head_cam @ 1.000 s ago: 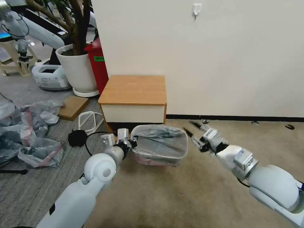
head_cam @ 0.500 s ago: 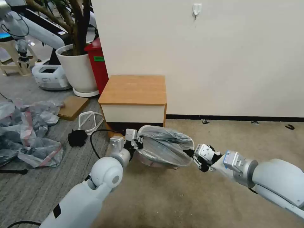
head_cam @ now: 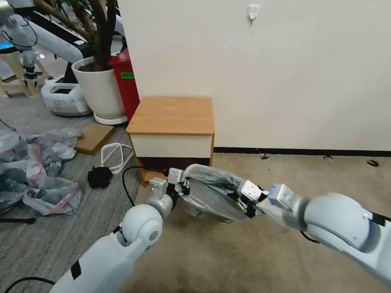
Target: Pick up the garbage bag from the table and place it over the trash can.
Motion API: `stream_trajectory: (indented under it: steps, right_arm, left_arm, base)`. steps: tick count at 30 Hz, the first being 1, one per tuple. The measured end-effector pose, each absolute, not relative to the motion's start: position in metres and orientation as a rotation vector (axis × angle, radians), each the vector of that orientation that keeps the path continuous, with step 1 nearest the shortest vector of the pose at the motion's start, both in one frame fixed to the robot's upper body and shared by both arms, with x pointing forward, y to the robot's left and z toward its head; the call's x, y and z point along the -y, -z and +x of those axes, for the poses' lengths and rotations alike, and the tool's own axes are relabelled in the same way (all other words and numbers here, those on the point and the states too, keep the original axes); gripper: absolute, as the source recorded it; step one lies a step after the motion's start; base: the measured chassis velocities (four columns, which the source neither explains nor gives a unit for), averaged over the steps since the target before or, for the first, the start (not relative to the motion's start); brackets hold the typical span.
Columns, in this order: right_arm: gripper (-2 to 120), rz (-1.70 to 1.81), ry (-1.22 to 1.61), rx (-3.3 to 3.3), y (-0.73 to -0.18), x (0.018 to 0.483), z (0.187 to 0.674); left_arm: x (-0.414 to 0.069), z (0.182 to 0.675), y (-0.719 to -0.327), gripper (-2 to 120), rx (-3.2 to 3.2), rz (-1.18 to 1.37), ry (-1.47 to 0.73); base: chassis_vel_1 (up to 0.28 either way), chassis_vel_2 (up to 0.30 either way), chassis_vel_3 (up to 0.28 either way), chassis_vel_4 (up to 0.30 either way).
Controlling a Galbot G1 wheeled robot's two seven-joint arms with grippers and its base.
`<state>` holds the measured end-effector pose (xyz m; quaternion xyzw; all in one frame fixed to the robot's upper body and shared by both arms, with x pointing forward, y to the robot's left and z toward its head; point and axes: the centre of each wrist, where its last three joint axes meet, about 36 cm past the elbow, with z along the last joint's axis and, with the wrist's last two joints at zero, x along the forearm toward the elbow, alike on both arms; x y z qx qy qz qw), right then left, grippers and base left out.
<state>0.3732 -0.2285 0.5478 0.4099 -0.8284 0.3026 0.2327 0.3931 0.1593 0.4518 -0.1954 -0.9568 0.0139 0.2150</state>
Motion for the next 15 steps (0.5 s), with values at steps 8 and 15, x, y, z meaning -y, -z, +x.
stream_trajectory:
  steps: [8,15]
  right_arm:
    - [0,1.136,-0.873,2.248,-0.538,0.217,0.387]
    - [0,1.136,-0.914,2.263,-0.541,0.210,0.399]
  left_arm:
    - [-0.160,0.393,-0.452,3,2.648,-0.548,-0.025]
    - [-0.166,0.392,-0.458,3,2.655,-0.553,-0.005]
  base:
    - [0.000,0.000,0.000,0.000]
    - [0.000,0.000,0.000,0.000]
